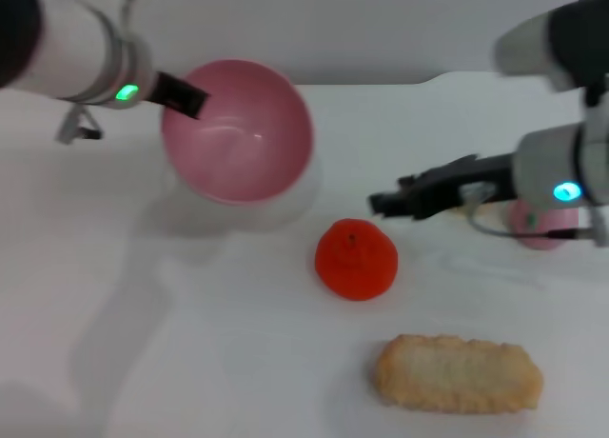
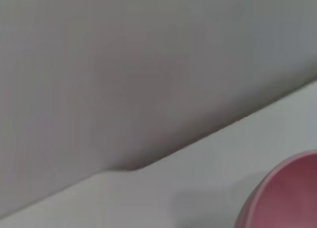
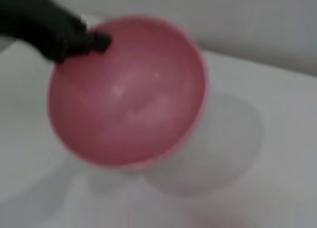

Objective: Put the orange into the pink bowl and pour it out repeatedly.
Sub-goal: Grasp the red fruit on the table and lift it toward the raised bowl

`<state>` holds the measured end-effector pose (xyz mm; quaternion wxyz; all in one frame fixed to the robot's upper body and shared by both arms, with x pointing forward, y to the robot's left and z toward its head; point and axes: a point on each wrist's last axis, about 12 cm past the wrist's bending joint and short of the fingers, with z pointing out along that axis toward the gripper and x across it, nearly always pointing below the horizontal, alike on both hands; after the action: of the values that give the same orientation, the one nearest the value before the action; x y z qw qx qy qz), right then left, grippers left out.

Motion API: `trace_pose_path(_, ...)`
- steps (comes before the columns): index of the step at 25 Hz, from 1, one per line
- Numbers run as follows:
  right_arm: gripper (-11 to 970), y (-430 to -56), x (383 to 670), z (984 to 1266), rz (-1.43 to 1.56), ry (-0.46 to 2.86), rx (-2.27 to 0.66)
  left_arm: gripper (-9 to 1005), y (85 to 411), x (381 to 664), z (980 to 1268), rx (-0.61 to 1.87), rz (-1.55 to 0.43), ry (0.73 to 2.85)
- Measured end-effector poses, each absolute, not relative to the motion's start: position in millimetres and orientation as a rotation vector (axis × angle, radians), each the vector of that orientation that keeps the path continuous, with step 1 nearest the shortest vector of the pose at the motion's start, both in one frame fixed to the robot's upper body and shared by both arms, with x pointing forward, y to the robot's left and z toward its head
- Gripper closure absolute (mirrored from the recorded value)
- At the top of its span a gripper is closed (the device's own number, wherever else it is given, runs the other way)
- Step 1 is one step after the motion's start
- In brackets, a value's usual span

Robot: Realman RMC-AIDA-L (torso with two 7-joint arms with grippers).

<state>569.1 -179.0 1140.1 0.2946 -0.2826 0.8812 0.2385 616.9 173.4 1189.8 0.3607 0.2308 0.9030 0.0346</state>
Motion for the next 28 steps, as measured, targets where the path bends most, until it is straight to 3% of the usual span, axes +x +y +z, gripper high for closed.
trace_pose_path(5,441,-162,572,1123,0.639,2.387,-0.797,952,201,617,1190,0.468,0.087,2.362)
trace_pose_path(10,350,-155,573,1118,0.656,2.395,-0.797,952,202,617,1189,0.473,0.096,2.366)
trace_pose_path(28,459,-151,583,1090,0.622,2.501,-0.791,951,193,616,1190,0.528,0.094,2.358)
